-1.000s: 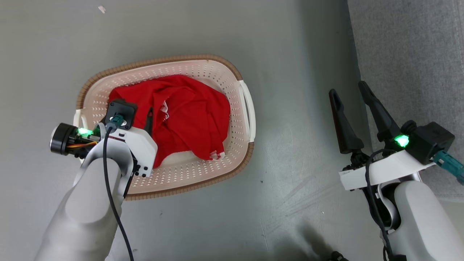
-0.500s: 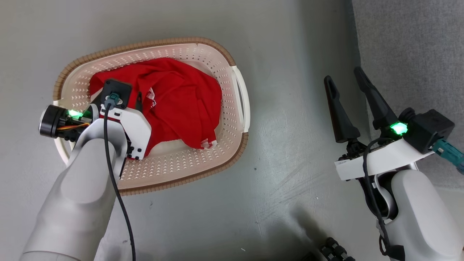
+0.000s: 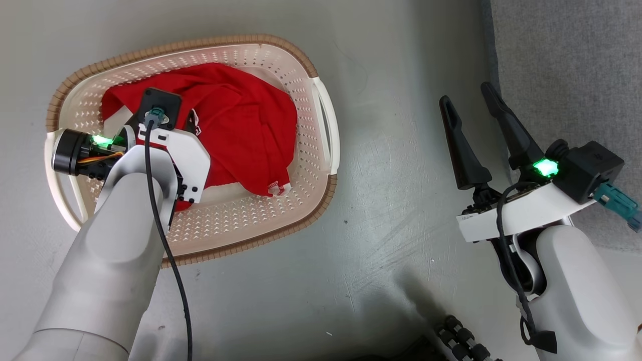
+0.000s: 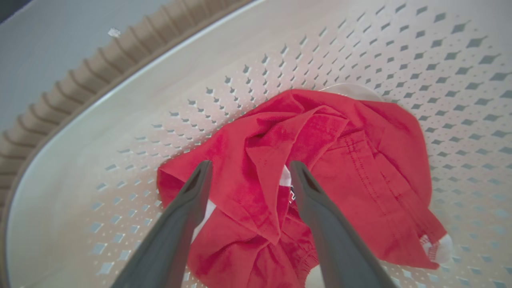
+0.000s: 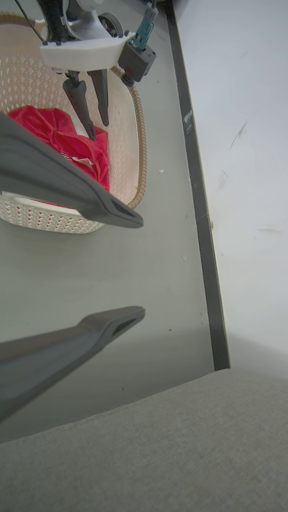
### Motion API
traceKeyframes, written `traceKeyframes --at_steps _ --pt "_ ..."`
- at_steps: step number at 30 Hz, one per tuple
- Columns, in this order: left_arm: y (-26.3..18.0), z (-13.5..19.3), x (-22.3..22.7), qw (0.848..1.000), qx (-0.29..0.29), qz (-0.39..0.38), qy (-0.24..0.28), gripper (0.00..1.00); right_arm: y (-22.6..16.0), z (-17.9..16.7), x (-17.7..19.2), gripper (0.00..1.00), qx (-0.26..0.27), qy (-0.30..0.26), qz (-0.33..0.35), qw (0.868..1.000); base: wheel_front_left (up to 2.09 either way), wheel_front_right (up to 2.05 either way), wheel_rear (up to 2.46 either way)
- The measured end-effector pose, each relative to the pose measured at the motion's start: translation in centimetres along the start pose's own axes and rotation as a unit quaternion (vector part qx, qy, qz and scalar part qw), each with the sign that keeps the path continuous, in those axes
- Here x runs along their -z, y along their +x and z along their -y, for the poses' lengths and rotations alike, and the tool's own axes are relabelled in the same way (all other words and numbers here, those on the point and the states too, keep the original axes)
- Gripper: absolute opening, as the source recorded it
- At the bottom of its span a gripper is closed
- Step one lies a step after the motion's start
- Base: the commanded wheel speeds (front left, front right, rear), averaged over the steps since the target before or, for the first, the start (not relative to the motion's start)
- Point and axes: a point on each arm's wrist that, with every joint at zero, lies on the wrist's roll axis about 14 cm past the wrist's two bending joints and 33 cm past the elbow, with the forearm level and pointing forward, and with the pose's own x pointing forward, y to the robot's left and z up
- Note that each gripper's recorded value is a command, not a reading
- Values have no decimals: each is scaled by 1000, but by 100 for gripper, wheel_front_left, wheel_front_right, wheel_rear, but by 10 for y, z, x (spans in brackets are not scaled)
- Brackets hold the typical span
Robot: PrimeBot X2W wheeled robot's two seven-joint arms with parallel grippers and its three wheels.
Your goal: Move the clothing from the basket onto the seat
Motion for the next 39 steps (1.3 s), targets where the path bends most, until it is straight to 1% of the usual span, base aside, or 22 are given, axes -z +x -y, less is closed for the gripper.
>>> traceKeyframes --at_steps 16,27,35,39 --pt "17 14 21 999 18 -32 -22 100 0 5 15 100 7 8 -17 1000 0 0 0" --pt "30 22 25 999 28 -39 -24 100 0 12 19 100 14 10 -23 1000 0 0 0" --pt "38 21 33 998 28 -43 -25 100 -2 15 24 100 19 10 -30 999 0 0 0" --pt "43 19 29 999 26 -36 -24 100 -2 16 26 100 20 9 -32 999 0 0 0"
